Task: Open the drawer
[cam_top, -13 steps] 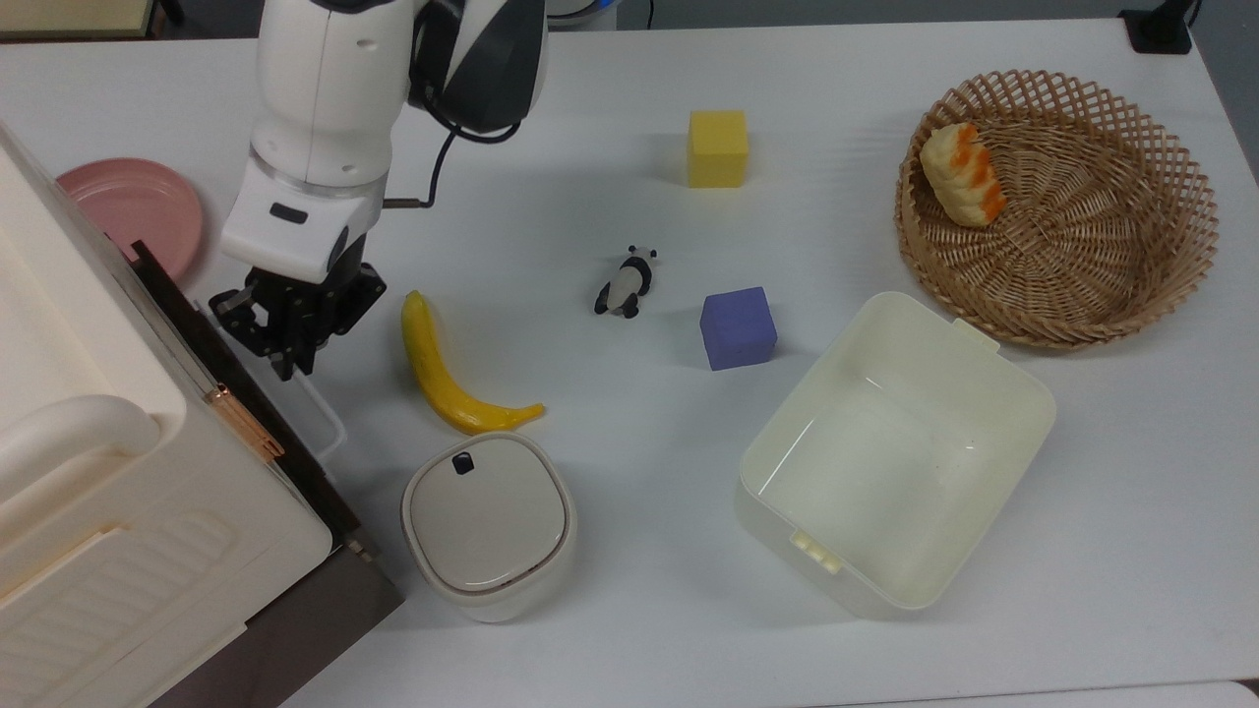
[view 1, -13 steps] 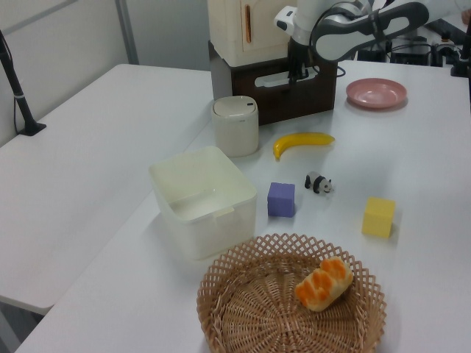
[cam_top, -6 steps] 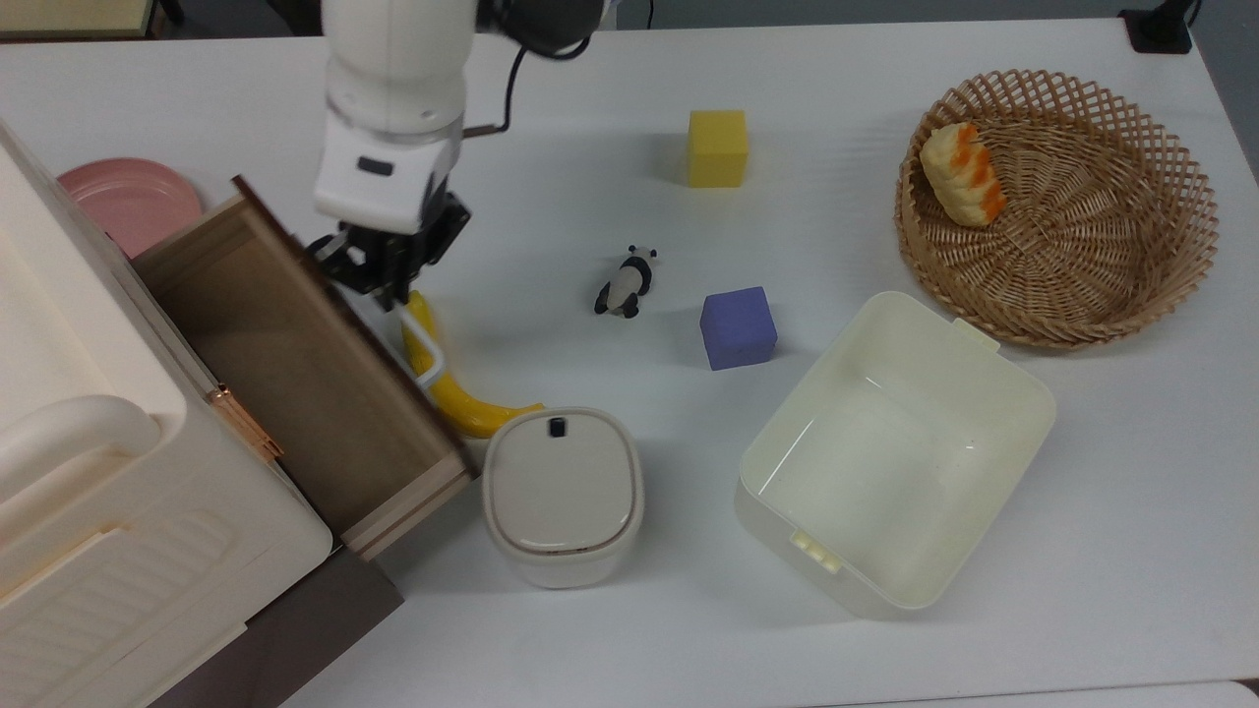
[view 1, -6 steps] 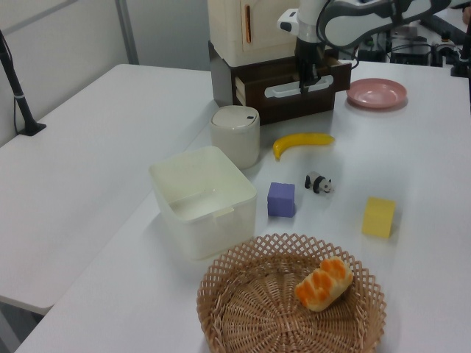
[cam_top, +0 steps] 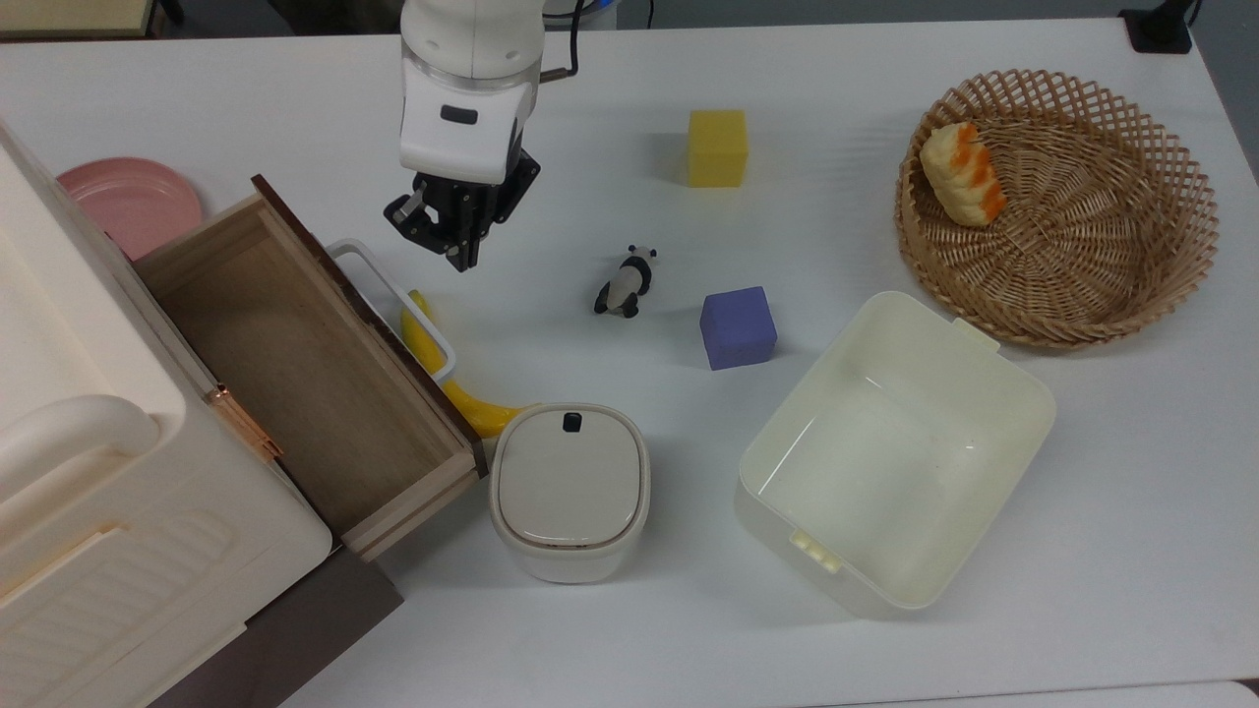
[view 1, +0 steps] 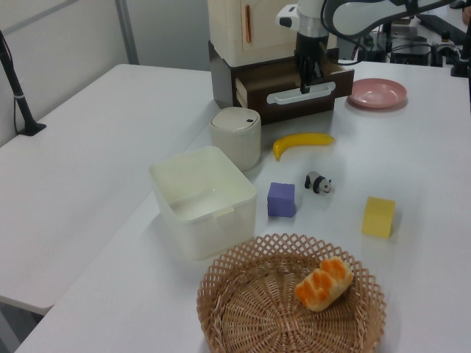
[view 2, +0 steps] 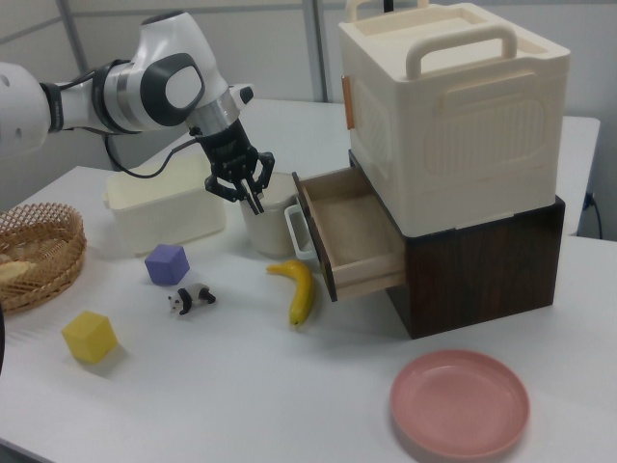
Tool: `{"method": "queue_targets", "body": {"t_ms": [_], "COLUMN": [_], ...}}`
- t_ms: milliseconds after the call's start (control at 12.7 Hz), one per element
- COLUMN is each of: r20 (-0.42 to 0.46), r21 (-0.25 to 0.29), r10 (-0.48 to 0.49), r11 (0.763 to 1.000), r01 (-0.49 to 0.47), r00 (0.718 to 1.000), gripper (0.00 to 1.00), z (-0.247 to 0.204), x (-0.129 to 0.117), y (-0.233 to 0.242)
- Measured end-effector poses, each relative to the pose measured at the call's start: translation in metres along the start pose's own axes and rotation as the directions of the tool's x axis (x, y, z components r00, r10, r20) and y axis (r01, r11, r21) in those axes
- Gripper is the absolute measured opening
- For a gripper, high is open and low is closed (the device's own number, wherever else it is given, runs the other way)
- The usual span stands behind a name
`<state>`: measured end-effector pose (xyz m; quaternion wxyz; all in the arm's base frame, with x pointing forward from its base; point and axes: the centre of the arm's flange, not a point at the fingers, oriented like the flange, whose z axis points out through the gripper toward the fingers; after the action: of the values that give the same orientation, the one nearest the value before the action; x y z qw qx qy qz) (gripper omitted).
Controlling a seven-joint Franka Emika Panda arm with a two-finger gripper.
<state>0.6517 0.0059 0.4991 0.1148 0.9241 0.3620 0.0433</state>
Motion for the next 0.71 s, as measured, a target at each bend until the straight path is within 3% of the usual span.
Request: {"method": "queue_targets", "body": {"t_ms": [236, 393, 628, 707], "r20": [0.007, 0.01, 0.005, 0.008], "r21": [0.006, 0.009, 0.012, 0.022], "r10": [0.013, 0.071, 0.252, 0.325], "r11": [1.0, 0.997, 0.968, 0.946], "r01": [-0.013, -0.071, -0.252, -0.325], "r00": [1.0, 0.997, 0.968, 0.946], "gripper": [0.1, 0.25, 0.61, 0.77], "z": [0.005, 0.007, 0.005, 0.003], "x": [-0.005, -0.009, -0.003, 0.003], "y": [0.003, 0.006, 0.0, -0.008]}}
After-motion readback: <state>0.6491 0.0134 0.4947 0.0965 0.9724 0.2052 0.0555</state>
